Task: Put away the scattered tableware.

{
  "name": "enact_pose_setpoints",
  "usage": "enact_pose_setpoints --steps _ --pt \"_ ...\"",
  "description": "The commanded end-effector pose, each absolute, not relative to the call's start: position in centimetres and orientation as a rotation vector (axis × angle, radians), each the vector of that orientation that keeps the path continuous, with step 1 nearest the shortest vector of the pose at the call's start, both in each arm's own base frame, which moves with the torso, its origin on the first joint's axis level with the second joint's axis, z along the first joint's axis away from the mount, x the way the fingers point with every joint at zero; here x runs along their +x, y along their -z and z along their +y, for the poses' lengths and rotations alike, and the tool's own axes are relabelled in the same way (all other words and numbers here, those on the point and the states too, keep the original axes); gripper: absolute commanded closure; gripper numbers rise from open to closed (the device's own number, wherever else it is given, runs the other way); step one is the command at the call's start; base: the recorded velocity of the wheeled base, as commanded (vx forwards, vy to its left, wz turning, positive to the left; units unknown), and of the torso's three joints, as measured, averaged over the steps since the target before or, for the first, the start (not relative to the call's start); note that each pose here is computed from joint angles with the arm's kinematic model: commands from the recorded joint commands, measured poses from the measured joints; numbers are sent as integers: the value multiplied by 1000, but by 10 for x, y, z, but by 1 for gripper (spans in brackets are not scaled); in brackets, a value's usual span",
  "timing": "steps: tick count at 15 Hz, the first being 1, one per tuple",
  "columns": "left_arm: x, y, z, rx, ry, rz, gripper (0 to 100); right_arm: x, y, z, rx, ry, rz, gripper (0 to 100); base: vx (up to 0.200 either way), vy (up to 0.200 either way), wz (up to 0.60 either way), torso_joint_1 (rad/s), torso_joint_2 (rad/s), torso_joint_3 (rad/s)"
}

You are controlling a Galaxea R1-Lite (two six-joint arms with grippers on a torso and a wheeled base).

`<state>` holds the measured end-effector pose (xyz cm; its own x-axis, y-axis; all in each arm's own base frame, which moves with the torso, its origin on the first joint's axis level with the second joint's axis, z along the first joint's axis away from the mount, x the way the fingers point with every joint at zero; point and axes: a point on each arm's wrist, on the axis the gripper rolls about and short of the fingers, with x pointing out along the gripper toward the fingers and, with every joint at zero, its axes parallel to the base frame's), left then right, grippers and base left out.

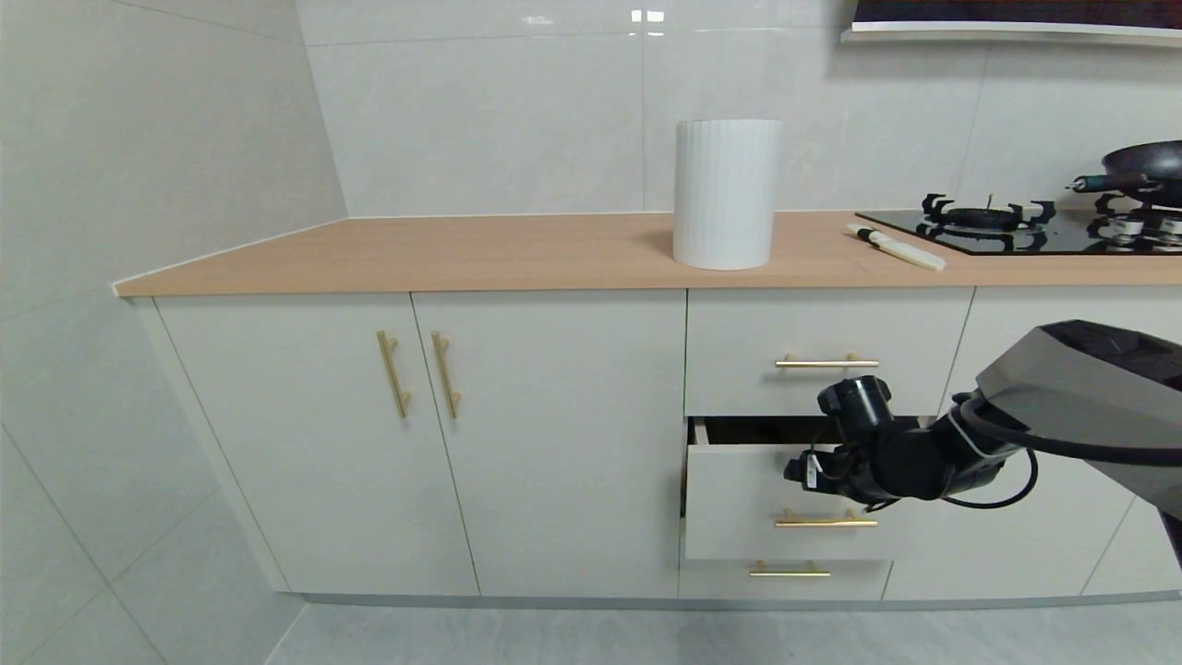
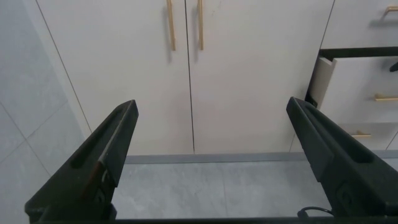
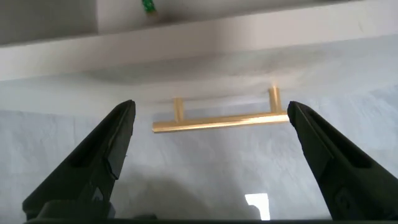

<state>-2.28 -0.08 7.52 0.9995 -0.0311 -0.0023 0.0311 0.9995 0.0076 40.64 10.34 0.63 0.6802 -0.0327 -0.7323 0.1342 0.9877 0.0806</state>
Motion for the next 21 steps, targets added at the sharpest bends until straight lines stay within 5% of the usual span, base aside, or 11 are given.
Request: enact_pose_setpoints --steps 1,21 --pt "-23 -75 -1 8 29 3 0 414 3 101 140 106 818 0 0 0 0 0 0 0" --pt "-23 -75 -1 8 31 1 0 474 28 74 390 207 607 0 0 0 0 0 0 0"
